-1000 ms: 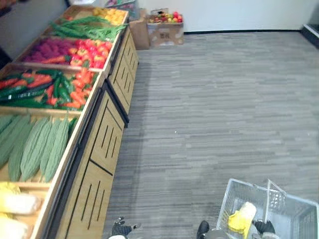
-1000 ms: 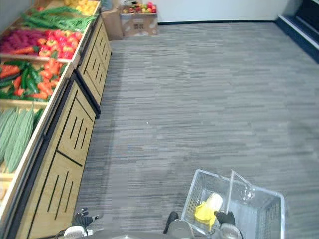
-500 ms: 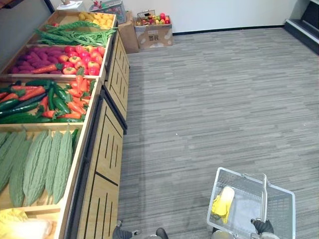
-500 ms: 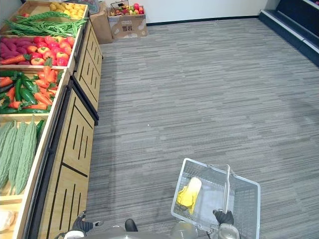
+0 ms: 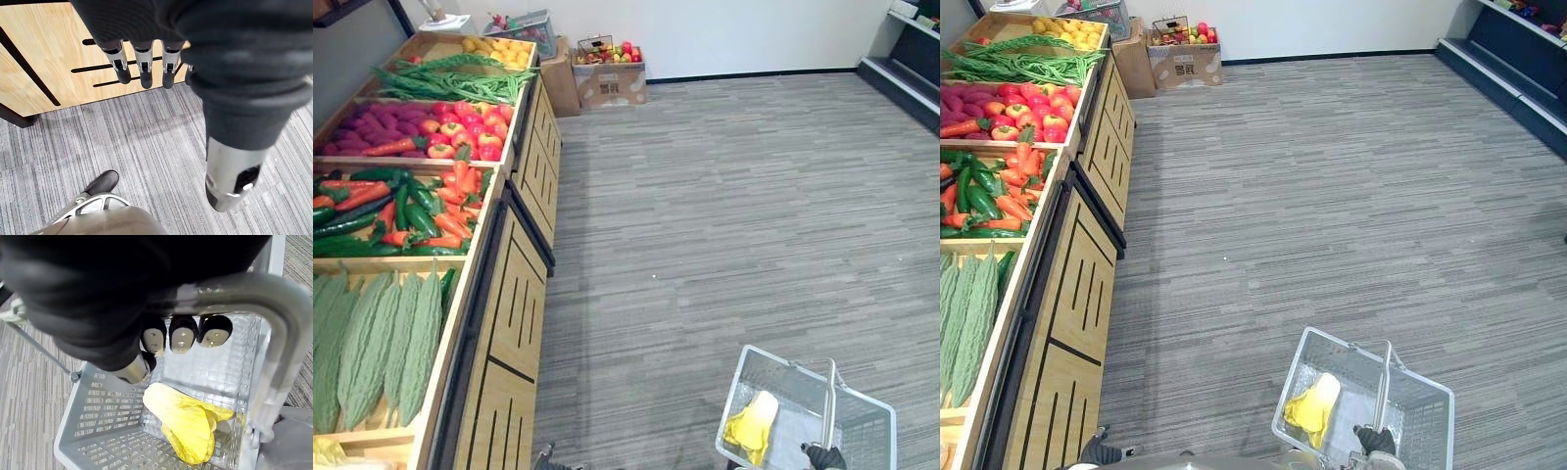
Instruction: Pick vegetable in the basket
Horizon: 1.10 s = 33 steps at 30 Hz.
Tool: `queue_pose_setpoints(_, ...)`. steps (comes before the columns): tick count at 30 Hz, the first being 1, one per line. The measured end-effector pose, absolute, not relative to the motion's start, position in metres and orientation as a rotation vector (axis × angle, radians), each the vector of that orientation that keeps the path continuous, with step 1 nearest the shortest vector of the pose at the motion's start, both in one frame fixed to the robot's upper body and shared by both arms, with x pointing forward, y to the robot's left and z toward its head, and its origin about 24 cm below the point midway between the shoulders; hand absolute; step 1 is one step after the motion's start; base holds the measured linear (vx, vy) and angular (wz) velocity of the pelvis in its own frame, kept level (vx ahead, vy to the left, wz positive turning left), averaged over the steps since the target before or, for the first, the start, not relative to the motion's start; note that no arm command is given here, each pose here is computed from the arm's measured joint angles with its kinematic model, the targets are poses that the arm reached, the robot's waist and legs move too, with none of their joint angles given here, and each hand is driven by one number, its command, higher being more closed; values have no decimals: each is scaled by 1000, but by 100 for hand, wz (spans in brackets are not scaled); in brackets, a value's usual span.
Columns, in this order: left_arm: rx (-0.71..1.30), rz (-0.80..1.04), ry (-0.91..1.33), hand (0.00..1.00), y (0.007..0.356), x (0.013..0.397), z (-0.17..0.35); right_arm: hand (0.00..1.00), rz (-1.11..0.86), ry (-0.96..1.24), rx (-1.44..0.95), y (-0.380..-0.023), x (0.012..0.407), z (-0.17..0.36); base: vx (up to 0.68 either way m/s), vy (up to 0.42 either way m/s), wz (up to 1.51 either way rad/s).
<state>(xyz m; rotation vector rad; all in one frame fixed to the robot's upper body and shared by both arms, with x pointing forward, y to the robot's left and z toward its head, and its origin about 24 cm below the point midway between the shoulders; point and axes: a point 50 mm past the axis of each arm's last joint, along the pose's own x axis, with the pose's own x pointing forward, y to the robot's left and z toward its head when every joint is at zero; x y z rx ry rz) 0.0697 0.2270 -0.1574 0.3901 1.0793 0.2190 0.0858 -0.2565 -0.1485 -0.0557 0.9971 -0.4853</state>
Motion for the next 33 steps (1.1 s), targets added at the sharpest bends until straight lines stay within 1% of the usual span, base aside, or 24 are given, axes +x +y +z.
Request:
queue_pose_setpoints(3, 368, 221, 1082, 0, 226, 69, -158, 100, -506, 1004, -31, -257, 83, -149, -5, -31, 14)
queue_pose_setpoints(10, 190, 316, 1091, 0, 221, 66, -160, 100, -512, 1030, -11, -255, 78, -152, -26, -46, 0)
queue_pose_setpoints(18, 133, 376, 1074, 0, 223, 68, -159, 100, -513, 1016, -15, -257, 83, -151, -50, -95, -17)
queue_pose_setpoints(23, 109, 434, 1050, 0, 232, 69, -155, 100, -532, 1006, -1, -258, 84, -150, 41, -179, -2)
queue_pose_setpoints(25, 88, 432, 1043, 0, 227, 71, -156, 100, -546, 1011, -15, -264, 82, -149, 117, -75, 6)
queue_pose_setpoints(27, 77, 424, 1044, 0, 222, 72, -157, 100, -552, 1005, -30, -269, 84, -147, 130, 19, -12)
queue_pose_setpoints(30, 61, 421, 1062, 0, 215, 66, -159, 100, -520, 995, -50, -264, 91, -146, 407, 226, -63)
queue_pose_setpoints(31, 71, 441, 1070, 0, 221, 63, -159, 100, -450, 995, -47, -247, 99, -150, 952, 524, -99)
queue_pose_setpoints(33, 99, 434, 1057, 0, 228, 67, -157, 100, -439, 1002, -53, -245, 97, -151, 702, 357, -32)
